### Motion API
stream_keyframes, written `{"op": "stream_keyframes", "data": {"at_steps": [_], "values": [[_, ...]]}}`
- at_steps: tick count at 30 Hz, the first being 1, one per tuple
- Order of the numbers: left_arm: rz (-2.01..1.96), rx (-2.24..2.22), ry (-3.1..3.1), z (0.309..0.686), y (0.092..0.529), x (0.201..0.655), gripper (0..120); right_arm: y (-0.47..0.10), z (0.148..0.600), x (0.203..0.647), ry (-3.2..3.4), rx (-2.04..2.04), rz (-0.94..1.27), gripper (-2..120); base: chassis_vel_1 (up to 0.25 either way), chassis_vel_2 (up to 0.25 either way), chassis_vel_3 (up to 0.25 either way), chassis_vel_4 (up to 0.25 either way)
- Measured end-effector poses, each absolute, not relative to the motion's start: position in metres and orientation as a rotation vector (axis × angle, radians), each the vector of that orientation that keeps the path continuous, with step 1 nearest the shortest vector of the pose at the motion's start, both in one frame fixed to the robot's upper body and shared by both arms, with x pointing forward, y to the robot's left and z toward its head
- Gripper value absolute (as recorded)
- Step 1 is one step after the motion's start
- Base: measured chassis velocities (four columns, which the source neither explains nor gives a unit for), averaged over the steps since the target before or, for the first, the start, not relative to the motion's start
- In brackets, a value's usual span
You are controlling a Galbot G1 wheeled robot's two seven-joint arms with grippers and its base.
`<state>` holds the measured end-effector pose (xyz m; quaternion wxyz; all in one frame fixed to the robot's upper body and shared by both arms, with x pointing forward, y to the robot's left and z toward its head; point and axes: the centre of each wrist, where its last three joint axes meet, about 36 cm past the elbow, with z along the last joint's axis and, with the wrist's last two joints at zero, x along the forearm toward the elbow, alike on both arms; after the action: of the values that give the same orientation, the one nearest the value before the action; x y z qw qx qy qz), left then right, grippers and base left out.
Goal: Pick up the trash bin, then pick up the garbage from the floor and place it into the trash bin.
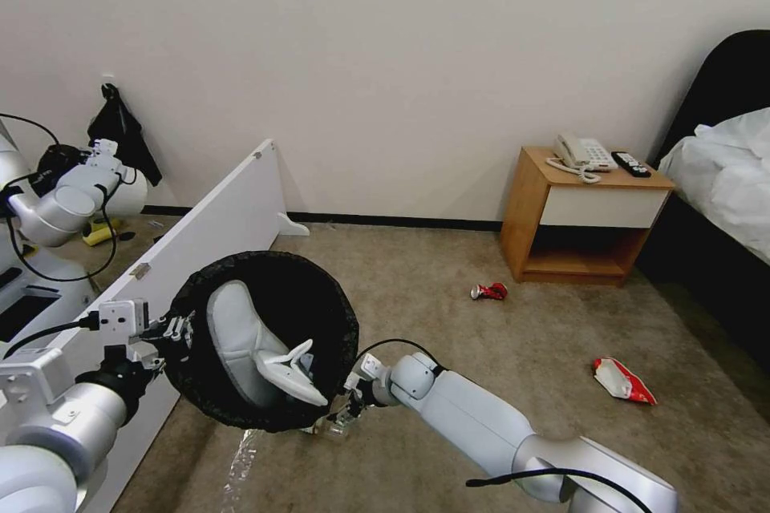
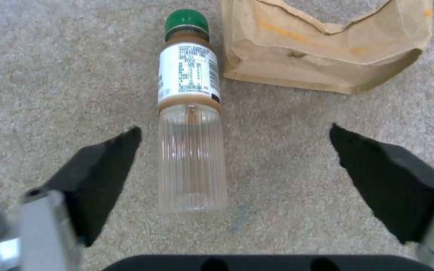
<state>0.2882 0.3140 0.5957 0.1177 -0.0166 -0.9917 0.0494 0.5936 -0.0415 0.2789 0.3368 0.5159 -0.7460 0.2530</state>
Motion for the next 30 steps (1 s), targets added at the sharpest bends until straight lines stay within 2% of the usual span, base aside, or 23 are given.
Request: {"op": "stream_keyframes", "data": {"at_steps": [30], "values": [[0.155, -0.048, -2.901, 0.595, 0.313, 0.288, 4, -0.025, 0.270, 0.599, -1.939, 1.332, 0.638, 100, 0.000, 0.000, 0.000, 0.000]]}}
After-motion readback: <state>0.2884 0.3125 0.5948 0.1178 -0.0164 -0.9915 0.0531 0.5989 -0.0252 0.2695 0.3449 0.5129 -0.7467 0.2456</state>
